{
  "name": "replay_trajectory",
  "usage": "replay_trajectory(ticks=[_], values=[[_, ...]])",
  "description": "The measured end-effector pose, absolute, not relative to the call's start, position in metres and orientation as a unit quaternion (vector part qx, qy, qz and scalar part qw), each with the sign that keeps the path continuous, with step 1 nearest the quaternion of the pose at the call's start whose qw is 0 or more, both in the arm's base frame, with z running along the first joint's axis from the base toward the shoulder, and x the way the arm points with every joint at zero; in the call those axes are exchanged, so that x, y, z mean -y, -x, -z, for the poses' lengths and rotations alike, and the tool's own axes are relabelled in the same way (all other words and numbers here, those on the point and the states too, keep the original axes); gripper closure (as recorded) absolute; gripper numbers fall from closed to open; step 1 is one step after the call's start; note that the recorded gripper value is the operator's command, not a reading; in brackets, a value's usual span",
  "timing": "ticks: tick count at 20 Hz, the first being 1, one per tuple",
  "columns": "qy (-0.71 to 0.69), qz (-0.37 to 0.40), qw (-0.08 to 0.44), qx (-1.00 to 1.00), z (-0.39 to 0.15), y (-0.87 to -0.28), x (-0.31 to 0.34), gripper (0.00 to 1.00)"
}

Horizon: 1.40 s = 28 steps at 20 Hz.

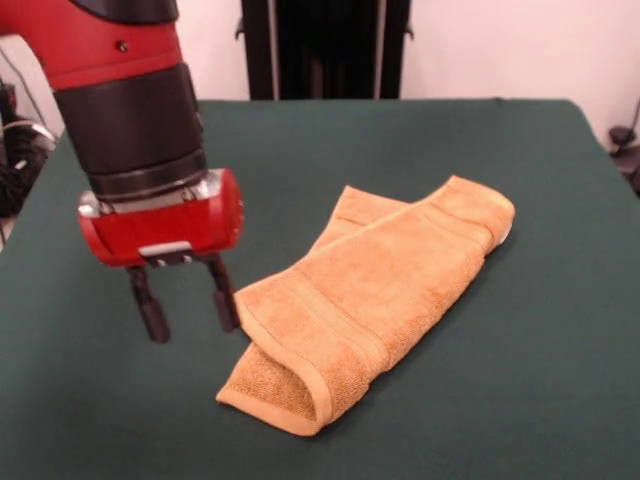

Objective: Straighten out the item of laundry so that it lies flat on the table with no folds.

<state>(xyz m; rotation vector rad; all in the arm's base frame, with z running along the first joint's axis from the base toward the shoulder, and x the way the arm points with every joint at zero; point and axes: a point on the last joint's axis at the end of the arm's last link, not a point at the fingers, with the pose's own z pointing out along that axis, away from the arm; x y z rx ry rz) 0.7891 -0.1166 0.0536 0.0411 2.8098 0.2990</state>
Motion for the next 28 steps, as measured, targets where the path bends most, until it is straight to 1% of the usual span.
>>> replay_trajectory(ticks=[5, 6, 10, 18, 23, 28], values=[[-0.041, -0.170, 0.134, -0.975, -0.044, -0.791, 0.095, 0.00], [-0.049, -0.198, 0.120, -0.972, -0.042, -0.791, 0.085, 0.00], [-0.062, -0.256, 0.087, -0.961, -0.044, -0.791, 0.068, 0.00], [-0.056, -0.328, 0.025, -0.943, -0.051, -0.788, 0.041, 0.00], [-0.060, -0.344, 0.012, -0.937, -0.044, -0.797, 0.041, 0.00], [-0.075, -0.356, 0.010, -0.931, -0.028, -0.815, 0.052, 0.00]])
